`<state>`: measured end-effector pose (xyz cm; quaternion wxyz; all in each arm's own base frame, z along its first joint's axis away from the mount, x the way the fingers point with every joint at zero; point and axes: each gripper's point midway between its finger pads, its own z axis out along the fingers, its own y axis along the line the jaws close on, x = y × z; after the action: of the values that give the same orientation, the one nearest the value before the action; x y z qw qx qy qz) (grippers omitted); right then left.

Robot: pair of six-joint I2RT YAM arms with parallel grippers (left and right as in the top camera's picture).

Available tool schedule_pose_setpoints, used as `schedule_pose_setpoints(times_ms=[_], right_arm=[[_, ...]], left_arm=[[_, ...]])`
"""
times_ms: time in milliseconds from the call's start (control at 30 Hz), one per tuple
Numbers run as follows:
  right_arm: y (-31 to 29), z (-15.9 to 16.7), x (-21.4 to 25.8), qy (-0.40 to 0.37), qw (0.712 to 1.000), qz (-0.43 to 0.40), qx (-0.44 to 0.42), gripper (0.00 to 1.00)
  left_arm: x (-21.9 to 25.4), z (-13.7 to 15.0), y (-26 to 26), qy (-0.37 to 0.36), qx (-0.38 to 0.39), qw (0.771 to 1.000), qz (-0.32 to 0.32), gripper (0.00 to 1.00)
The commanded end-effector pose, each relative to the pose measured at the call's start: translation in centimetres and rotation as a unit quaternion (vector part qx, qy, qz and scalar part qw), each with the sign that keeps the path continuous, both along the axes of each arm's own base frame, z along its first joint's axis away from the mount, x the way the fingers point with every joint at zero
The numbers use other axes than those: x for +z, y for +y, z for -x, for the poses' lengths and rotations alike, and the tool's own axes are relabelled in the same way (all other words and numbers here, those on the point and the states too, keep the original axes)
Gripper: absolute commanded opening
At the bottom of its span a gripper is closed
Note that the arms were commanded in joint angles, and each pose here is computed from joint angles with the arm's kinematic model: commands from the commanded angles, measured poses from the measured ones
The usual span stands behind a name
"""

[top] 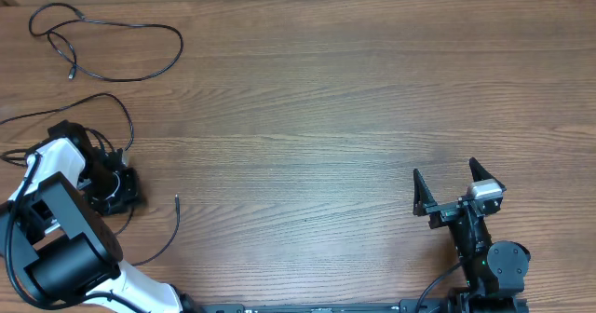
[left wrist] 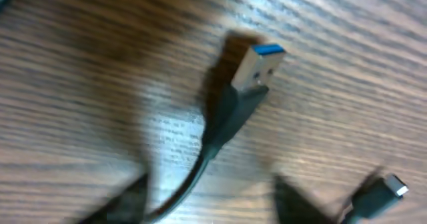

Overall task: Untangle cables
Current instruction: 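Lift the left gripper away from the cables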

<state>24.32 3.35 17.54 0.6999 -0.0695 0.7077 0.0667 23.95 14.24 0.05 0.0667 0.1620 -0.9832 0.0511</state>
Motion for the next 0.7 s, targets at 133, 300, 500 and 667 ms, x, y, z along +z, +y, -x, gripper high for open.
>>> schedule_pose_setpoints(times_ms=[133, 300, 500, 667], right_arm=[[0.0, 0.0, -0.2, -0.001, 1.0, 0.001, -0.002, 1.0], [0.0, 0.0, -0.2, -0.001, 1.0, 0.001, -0.002, 1.0], [0.0, 0.0, -0.2, -0.001, 1.0, 0.001, -0.002, 1.0], [0.0, 0.0, -0.2, -0.001, 1.0, 0.001, -0.002, 1.0]], left_arm=[[3.2, -3.1, 1.6, -0.027, -0.025, 0.999, -0.002, 1.0], [8.6, -7.8, 0.4, -0.134, -0.019, 0.99, 0.047, 1.0], [15.6, -11.2, -4.2, -0.242, -0.043, 0.961, 0.128, 1.0], [20.3, -11.1, -10.8, -0.288, -0.134, 0.94, 0.128, 1.0]])
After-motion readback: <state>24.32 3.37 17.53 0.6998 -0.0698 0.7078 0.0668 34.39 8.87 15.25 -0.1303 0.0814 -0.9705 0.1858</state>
